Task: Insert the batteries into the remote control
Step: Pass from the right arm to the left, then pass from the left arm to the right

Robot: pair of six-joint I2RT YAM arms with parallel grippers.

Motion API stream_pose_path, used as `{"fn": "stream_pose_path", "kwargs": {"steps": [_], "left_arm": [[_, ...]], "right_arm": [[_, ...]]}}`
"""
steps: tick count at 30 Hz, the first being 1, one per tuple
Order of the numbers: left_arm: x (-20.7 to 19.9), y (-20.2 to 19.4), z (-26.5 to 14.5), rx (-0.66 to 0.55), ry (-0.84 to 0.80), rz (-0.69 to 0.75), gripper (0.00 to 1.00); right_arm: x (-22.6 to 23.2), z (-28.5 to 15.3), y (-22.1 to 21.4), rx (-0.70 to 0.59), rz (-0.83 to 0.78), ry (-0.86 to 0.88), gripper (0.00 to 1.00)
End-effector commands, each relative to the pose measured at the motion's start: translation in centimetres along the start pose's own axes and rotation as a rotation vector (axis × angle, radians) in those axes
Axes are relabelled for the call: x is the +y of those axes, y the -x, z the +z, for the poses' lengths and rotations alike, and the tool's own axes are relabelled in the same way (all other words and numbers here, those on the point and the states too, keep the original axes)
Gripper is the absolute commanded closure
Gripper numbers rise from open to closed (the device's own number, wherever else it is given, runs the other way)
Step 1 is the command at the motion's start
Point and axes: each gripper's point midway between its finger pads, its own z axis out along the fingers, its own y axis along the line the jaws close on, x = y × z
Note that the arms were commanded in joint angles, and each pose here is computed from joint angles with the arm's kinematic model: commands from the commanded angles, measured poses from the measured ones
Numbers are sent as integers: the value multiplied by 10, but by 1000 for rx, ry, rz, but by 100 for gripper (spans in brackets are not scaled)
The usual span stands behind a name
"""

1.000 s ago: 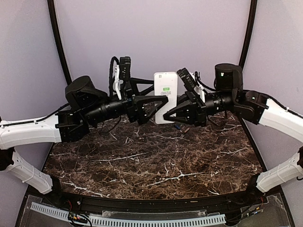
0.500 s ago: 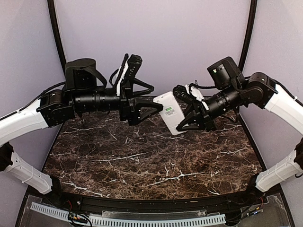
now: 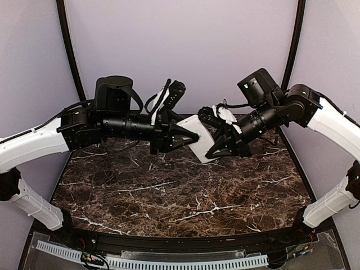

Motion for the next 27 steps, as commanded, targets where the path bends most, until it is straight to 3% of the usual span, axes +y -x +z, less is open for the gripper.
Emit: {"fn": "stream_pose_path", "kwargs": {"steps": [1, 3, 5, 7, 8, 10, 14, 17, 21, 27], "left_arm": [[-10, 18, 1, -66, -67, -2, 79], [-10, 16, 1, -61, -65, -9, 95], [-10, 16, -1, -68, -60, -12, 100], [-8, 20, -5, -94, -41, -17, 100], [-7, 27, -8, -126, -29, -23, 100], [-1, 38, -17, -199, 16, -27, 100], [8, 51, -37, -357, 95, -55, 100], [8, 65, -49, -479, 95, -85, 100], [10, 70, -55, -557, 88, -132, 100], [7, 69, -55, -608, 49, -176, 100]], "right_arm": [[6, -6, 18, -58, -54, 6, 100], [5, -9, 21, -72, -58, -4, 100], [4, -12, 24, -87, -57, -28, 100], [-4, -17, 25, -100, -42, -88, 80], [-10, -21, 25, -112, -29, -137, 63], [-21, -31, 29, -192, -8, -206, 40], [-26, -56, 37, -470, 105, -222, 2], [-24, -62, 44, -664, 179, -185, 1], [-25, -64, 50, -878, 293, -101, 3], [-13, -59, 65, -971, 301, 49, 26]]}}
